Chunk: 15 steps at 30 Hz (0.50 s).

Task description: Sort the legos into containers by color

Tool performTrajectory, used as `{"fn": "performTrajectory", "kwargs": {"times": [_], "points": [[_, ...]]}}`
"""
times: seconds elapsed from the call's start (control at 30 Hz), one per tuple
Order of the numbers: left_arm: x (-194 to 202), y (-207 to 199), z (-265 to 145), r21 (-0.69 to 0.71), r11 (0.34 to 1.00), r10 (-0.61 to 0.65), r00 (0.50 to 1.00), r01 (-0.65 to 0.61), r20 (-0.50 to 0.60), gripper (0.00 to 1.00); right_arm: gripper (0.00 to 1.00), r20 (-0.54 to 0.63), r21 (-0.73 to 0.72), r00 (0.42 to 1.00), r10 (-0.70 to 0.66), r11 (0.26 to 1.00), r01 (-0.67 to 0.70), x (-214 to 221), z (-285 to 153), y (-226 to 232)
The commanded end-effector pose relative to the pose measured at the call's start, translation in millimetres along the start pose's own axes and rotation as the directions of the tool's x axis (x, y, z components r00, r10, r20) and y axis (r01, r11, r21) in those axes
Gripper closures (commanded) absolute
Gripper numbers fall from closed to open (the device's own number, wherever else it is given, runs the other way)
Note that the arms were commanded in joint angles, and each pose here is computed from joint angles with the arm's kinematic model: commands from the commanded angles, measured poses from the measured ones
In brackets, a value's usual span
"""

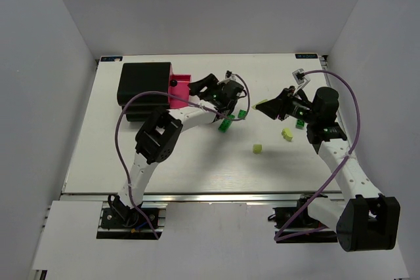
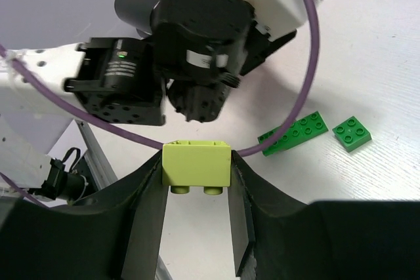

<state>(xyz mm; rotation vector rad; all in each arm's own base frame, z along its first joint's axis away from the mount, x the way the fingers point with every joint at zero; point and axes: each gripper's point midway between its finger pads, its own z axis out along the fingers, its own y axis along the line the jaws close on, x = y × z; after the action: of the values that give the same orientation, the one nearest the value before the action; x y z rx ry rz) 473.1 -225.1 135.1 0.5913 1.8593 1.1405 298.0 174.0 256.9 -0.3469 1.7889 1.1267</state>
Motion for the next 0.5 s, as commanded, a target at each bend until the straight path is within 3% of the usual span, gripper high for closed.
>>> {"fn": "performTrajectory", "kwargs": {"times": [0.0, 0.33, 0.47], "points": [[-32.7, 65.7, -25.1, -0.008, 0.984, -0.179, 0.981, 0.18, 0.074, 0.25, 1.0, 0.045, -0.002, 0.997, -0.055, 0.998, 0.055, -16.1, -4.9, 6.8], [-37.0, 79.5, -73.1, 0.1, 0.978, -0.197, 0.969, 0.184, 0.148, 0.26, 1.0, 0.115, 0.098, 0.983, -0.14, 0.987, 0.129, -39.6, -16.6, -2.1], [-37.8, 100.2, -88.9, 0.122, 0.959, -0.271, 0.95, 0.254, 0.156, 0.31, 1.0, 0.134, 0.145, 0.974, -0.183, 0.976, 0.163, -54.3, -24.1, -1.6]]}}
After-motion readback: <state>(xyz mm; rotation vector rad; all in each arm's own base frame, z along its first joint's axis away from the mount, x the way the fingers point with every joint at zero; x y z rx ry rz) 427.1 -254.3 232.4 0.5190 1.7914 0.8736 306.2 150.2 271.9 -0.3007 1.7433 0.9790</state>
